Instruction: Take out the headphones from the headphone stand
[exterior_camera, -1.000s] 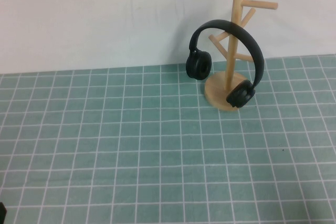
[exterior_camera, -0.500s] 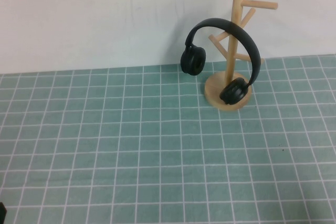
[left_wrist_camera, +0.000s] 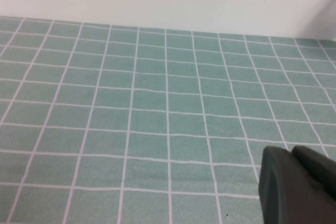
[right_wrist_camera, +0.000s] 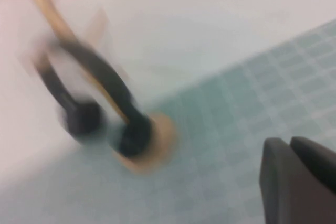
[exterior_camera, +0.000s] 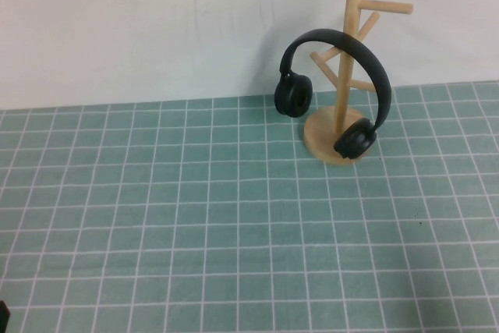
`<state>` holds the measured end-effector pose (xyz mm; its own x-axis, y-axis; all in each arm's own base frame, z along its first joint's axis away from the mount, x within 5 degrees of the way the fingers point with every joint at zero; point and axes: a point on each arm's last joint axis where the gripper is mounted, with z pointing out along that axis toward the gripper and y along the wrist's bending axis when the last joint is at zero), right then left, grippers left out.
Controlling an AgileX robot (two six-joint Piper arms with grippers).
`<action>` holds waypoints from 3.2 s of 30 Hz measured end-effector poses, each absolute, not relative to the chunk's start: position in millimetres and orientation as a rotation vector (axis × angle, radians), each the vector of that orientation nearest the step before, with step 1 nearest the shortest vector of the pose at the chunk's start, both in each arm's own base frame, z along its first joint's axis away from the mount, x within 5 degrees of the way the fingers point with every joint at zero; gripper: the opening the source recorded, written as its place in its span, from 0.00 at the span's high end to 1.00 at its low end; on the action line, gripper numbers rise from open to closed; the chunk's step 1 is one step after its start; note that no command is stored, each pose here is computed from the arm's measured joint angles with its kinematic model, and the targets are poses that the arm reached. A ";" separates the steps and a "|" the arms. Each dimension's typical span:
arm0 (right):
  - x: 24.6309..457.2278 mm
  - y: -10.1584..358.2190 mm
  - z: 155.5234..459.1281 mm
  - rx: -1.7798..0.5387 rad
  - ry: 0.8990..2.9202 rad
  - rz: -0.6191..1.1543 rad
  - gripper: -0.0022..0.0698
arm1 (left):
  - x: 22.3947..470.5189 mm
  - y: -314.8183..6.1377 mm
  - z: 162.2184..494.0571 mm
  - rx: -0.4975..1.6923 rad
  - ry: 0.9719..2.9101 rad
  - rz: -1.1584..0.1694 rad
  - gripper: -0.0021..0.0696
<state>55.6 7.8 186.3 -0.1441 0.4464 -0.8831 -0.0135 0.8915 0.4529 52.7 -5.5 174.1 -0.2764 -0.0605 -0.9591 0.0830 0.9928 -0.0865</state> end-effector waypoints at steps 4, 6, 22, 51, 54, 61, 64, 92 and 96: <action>56.4 6.6 194.3 0.495 1.560 0.574 0.98 | 52.7 -5.5 174.1 0.016 1.846 -0.138 0.98; 56.4 6.3 195.4 0.528 1.539 0.607 0.98 | 52.7 -5.5 174.1 0.016 1.846 -0.138 0.98; 94.6 21.2 276.6 0.208 2.457 0.411 0.98 | 52.7 -5.5 174.1 0.016 1.846 -0.138 0.98; 286.8 209.7 334.2 -0.545 2.393 -0.298 0.52 | 52.7 -5.5 174.1 0.016 1.846 -0.138 0.98; 300.7 219.0 330.3 -0.555 2.367 -0.343 0.32 | 52.7 -5.5 174.1 0.016 1.846 -0.138 0.98; 323.3 233.3 312.3 -0.590 2.331 -0.447 0.23 | 52.7 -5.5 174.1 0.016 1.846 -0.138 0.98; 334.3 233.2 304.1 -0.576 2.326 -0.459 0.23 | 52.7 -5.5 174.1 0.016 1.846 -0.138 0.98; 394.7 215.7 263.7 -0.588 2.236 -0.528 0.49 | 52.7 -5.5 174.1 0.016 1.846 -0.138 0.98; 395.3 216.0 265.2 -0.588 2.230 -0.527 0.66 | 52.7 -5.5 174.1 0.016 1.846 -0.138 0.98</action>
